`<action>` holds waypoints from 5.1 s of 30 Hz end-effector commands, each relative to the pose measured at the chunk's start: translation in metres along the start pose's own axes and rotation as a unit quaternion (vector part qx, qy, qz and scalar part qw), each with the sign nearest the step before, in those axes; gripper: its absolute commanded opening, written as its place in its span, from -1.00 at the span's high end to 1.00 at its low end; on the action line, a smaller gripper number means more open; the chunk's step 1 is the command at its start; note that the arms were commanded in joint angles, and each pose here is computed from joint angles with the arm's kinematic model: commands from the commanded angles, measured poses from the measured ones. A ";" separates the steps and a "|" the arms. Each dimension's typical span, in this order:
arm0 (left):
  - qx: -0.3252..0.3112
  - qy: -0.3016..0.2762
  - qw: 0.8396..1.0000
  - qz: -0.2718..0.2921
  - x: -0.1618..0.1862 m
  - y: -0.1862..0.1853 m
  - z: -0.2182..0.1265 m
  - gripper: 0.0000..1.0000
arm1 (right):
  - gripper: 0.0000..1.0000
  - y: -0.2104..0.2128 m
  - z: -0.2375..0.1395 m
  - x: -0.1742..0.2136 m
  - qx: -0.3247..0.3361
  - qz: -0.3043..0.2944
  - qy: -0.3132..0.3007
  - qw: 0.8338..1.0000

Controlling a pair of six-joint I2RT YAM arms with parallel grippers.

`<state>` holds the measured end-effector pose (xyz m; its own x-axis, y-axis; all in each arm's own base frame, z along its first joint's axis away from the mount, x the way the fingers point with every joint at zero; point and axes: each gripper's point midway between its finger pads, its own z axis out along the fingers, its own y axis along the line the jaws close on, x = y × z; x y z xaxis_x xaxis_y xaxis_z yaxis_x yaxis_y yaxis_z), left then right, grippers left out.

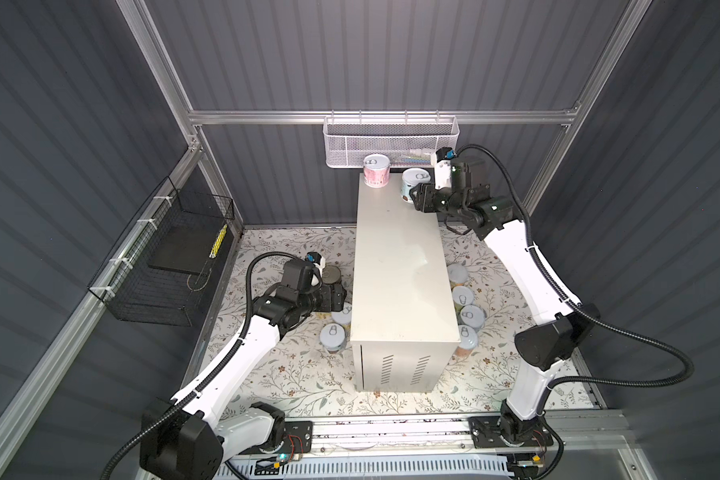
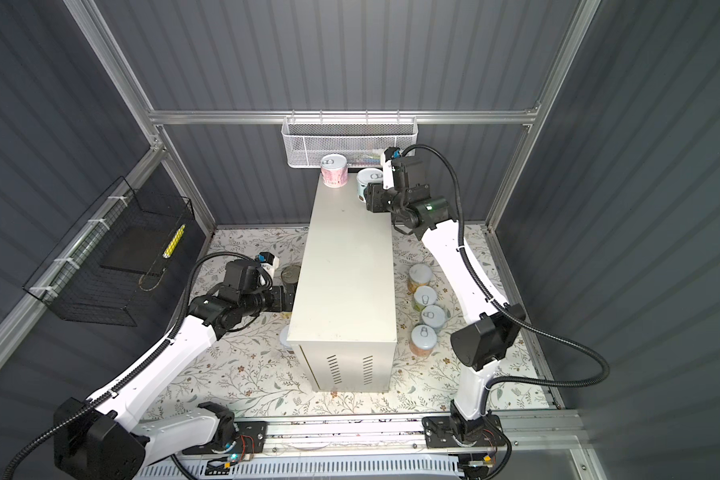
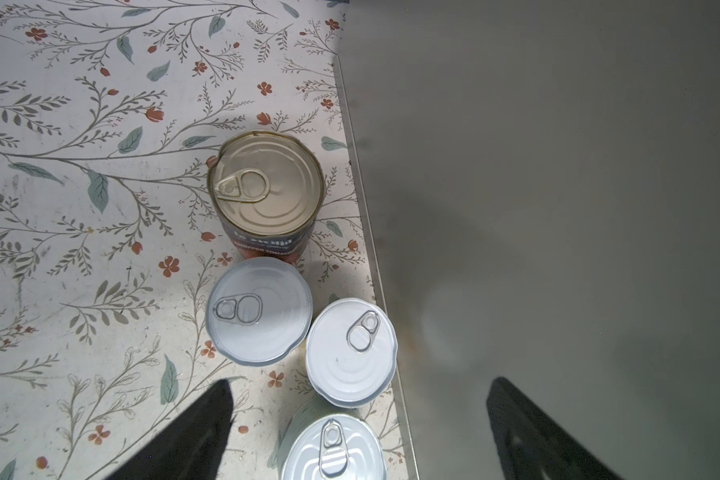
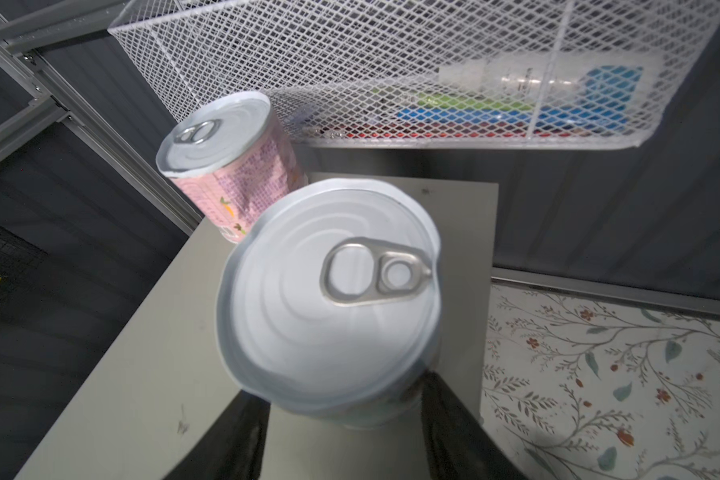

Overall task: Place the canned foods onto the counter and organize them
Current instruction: 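Lower the teal-labelled can beside the pink-labelled can and release, then withdraw the open right gripper down beside the cabinet toward its cans, then lower the right gripper toward the cans near the cabinet's near end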

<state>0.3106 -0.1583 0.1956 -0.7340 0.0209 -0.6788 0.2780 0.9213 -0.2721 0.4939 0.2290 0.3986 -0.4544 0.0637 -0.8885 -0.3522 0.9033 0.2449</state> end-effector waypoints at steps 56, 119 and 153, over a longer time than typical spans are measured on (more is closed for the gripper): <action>-0.012 0.030 0.999 -0.031 0.049 0.009 -0.039 -0.90 | -0.21 0.021 -0.258 0.063 -0.045 0.021 -0.002 0.999; 0.013 0.048 0.999 -0.007 0.032 -0.051 0.013 -0.86 | -0.32 0.047 -0.269 0.260 -0.162 0.154 0.178 0.958; -0.015 0.025 0.999 0.029 0.009 -0.052 0.015 -0.94 | -0.32 0.063 -0.234 0.248 -0.178 0.147 0.176 0.957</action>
<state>0.2966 -0.1975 0.1724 -0.7828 0.0640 -0.6189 0.2365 0.9507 -0.2007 0.1375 0.1922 0.2691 -0.8491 -0.0024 -0.5282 -0.3916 0.6739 0.6265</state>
